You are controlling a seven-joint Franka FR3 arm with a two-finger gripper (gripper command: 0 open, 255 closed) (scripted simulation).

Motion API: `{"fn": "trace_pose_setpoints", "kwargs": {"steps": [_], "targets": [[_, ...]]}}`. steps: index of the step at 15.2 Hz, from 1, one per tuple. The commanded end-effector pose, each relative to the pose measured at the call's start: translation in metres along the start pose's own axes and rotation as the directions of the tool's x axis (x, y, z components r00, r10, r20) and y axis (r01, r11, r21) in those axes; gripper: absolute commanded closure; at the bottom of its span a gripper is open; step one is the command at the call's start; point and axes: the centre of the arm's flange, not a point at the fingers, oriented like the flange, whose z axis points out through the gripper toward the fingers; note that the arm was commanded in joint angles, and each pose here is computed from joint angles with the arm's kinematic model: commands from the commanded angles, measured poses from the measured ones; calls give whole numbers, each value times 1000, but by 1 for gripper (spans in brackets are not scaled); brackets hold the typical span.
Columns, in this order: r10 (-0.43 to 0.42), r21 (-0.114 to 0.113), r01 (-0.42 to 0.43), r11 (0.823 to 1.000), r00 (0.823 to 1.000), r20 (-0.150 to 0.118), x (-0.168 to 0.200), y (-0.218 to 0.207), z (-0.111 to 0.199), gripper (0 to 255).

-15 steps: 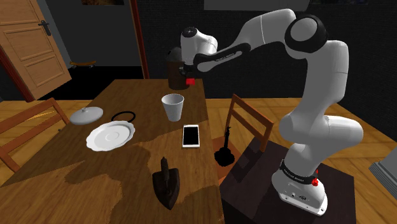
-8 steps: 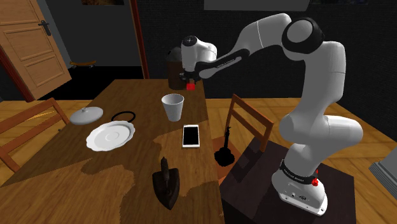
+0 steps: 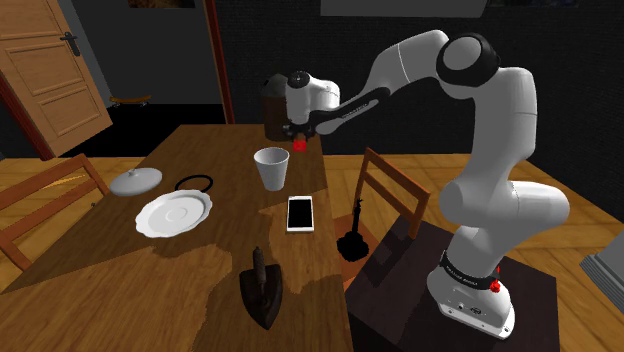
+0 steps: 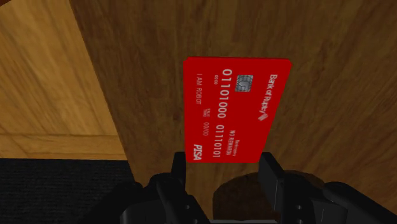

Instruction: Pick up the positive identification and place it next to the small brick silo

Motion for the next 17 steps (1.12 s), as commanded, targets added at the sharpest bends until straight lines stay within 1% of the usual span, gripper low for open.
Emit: {"fn": "trace_pose_setpoints", "kwargs": {"steps": [1,8,15,16,17], "targets": [[0,0,0,1000,1000,0,-7,0,8,255],[0,0,0,1000,1000,0,-27,0,39,255],[0,0,0,1000,1000,0,-27,0,39,255],[0,0,0,1000,1000,0,-27,0,39,0],[0,0,0,1000,1000,0,-27,0,39,0]]}}
